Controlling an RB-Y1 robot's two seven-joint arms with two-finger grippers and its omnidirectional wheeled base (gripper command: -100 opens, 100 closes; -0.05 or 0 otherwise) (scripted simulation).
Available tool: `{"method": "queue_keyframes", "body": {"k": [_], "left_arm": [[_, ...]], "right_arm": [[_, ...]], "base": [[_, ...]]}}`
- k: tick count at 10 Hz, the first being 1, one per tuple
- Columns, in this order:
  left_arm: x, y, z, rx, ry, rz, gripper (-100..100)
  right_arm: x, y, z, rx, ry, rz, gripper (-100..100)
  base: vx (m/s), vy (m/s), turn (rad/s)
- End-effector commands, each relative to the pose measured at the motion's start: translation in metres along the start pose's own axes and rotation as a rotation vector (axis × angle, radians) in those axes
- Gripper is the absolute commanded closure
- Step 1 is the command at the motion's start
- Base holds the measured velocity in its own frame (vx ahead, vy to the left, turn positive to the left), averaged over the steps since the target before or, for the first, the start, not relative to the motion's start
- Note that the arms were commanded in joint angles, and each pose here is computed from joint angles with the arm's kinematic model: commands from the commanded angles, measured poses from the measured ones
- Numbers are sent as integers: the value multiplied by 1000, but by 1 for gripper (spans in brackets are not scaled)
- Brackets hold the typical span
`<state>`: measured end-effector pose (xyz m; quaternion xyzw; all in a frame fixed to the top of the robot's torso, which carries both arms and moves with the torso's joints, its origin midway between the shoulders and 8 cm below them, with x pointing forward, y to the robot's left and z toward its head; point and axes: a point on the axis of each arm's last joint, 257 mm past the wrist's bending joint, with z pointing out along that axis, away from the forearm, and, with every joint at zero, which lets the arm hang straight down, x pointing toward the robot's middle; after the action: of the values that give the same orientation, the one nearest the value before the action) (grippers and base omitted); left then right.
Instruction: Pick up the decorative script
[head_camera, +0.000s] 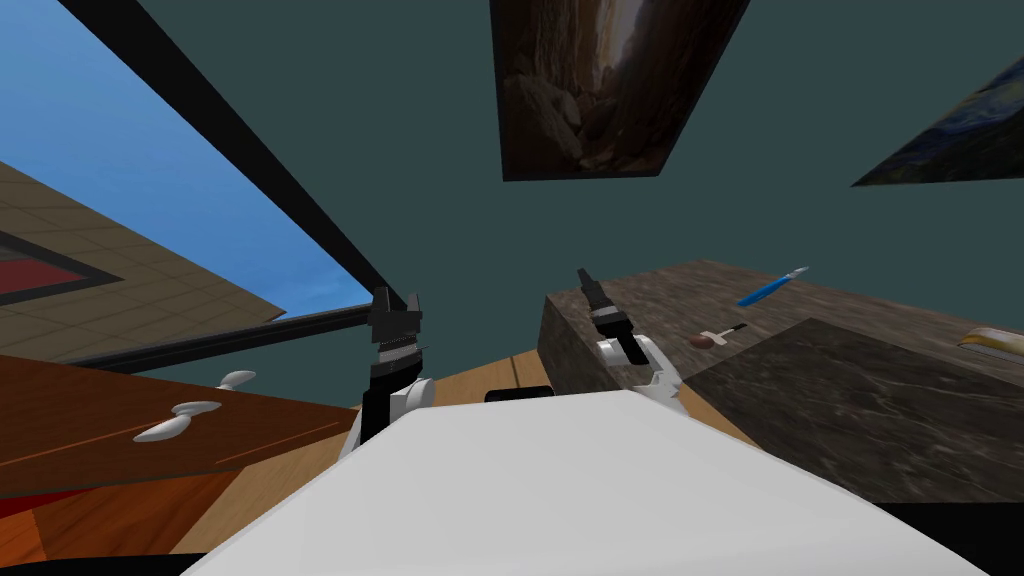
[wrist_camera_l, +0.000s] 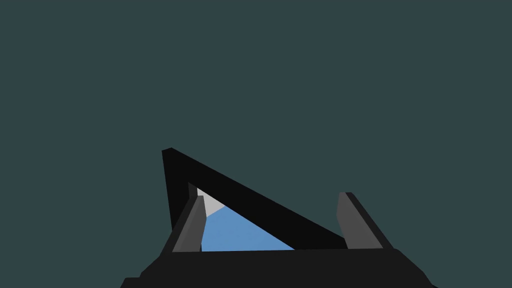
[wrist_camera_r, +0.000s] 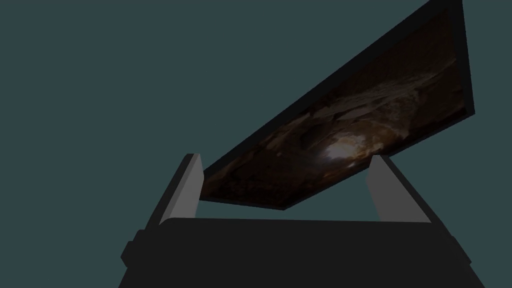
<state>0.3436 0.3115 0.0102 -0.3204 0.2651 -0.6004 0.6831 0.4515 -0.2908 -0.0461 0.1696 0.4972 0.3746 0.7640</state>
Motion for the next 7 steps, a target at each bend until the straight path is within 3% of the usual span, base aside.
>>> {"method": "queue_keyframes", "body": {"k": [1, 7], "left_arm": [[0, 0, 0, 0, 0, 0, 0], [0, 0, 0, 0, 0, 0, 0]], "right_arm": [[5, -17, 1, 24, 26, -60, -100], [25, -82, -17, 109, 160, -251, -100]], "base": [[33, 8, 13], [17, -9, 21]]}}
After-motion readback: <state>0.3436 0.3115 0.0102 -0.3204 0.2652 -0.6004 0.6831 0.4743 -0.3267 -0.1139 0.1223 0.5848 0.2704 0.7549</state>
